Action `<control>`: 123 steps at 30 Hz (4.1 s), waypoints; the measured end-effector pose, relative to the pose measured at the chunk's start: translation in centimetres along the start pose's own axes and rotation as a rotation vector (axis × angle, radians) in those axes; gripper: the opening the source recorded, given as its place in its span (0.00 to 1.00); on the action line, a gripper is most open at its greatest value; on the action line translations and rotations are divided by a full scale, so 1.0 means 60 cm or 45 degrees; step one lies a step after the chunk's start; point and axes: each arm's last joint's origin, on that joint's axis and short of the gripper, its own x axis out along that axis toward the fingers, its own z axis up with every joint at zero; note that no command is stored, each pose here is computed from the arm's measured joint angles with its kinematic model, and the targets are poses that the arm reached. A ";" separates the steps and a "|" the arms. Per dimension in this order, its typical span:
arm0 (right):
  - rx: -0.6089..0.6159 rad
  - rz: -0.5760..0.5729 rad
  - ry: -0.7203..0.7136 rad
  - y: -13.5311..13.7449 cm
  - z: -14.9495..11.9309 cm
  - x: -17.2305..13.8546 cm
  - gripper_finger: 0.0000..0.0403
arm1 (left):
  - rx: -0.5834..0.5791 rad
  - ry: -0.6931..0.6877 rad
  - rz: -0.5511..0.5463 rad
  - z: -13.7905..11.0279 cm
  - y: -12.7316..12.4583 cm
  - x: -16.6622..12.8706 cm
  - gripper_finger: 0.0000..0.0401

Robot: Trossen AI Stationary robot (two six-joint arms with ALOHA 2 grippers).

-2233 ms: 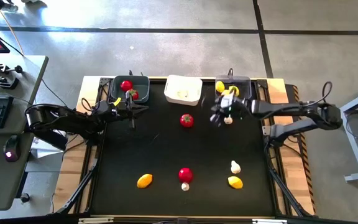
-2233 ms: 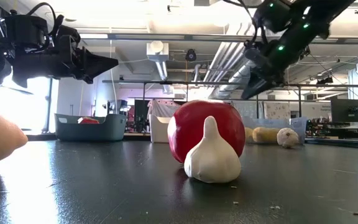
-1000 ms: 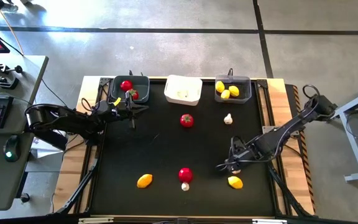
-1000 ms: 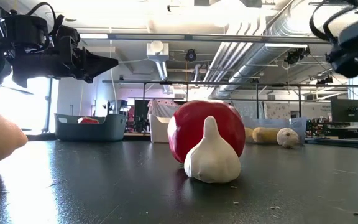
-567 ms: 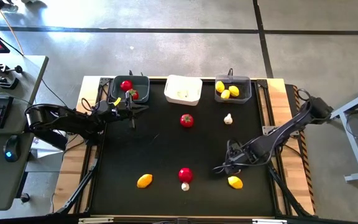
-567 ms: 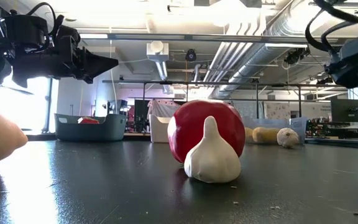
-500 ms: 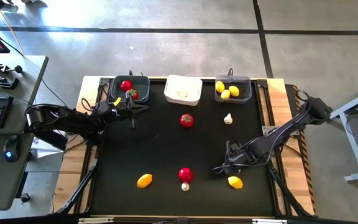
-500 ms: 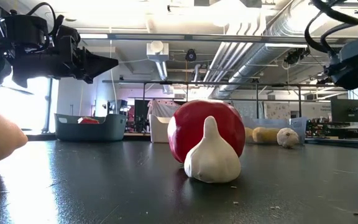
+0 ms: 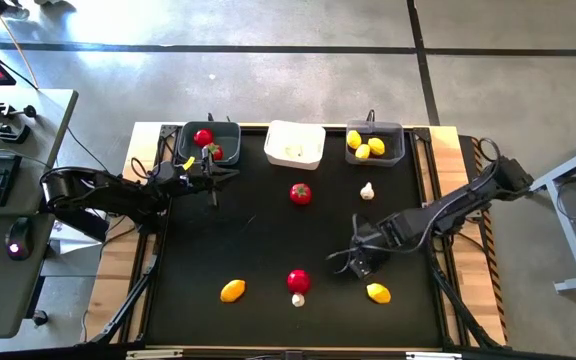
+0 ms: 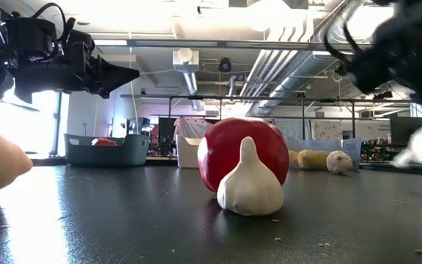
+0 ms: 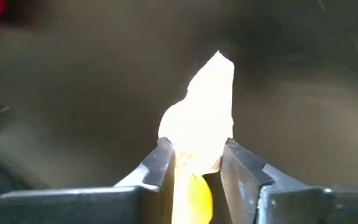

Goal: Sort produce into baskets
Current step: Put the bottom right white garlic into the white bin, then put the bottom red tomato into the gray bin

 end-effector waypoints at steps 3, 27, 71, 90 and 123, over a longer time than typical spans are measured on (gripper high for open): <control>-0.125 0.063 -0.045 0.011 0.029 -0.022 0.21 | 0.000 0.000 0.016 0.000 0.001 0.000 0.00; -0.517 -0.136 -1.159 -0.079 0.315 -0.194 0.22 | -0.033 -0.002 0.032 0.000 0.001 0.000 0.00; -0.744 -0.245 -0.881 -0.092 0.594 -0.152 0.43 | -0.050 0.017 0.052 -0.002 0.002 0.000 0.00; -1.086 -0.096 -0.942 0.029 0.516 -0.174 0.11 | -0.053 0.024 0.059 -0.003 0.002 0.000 0.00; -1.012 0.142 -1.307 0.089 0.331 -0.011 0.00 | -0.077 0.118 0.045 -0.016 0.001 -0.001 0.00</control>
